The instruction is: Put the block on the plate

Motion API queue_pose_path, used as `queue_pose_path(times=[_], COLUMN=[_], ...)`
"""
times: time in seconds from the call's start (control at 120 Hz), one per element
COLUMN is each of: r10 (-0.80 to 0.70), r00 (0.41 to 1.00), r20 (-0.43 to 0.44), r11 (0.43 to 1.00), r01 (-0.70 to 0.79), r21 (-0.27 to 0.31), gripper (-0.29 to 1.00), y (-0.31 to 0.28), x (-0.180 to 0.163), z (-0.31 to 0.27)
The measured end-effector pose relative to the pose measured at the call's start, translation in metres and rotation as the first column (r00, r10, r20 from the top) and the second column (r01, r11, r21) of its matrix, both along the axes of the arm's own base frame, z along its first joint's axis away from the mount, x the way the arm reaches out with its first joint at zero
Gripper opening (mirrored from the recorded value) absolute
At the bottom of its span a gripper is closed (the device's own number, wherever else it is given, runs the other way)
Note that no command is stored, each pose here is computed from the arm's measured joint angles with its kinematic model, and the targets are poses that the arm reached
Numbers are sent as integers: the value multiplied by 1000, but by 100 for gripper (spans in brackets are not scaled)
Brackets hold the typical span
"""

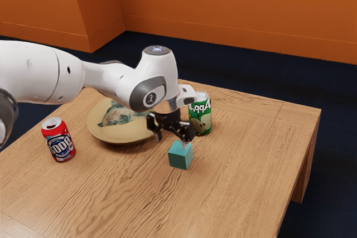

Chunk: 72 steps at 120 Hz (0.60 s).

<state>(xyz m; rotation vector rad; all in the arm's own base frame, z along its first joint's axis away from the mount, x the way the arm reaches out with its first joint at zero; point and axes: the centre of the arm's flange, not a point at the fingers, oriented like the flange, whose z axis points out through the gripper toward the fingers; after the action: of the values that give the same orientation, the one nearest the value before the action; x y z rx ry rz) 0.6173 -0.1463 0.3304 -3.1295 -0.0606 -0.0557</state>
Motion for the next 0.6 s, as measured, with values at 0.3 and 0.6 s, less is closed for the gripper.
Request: queue_pose_path(times=[0.3, 0.6], r10=[69, 114], r00=[998, 993], r20=[-7, -31], r11=[997, 992], r01=[-69, -115], r21=[-34, -45], gripper=[70, 70], y=[-4, -2], x=[12, 13], z=[-36, -60])
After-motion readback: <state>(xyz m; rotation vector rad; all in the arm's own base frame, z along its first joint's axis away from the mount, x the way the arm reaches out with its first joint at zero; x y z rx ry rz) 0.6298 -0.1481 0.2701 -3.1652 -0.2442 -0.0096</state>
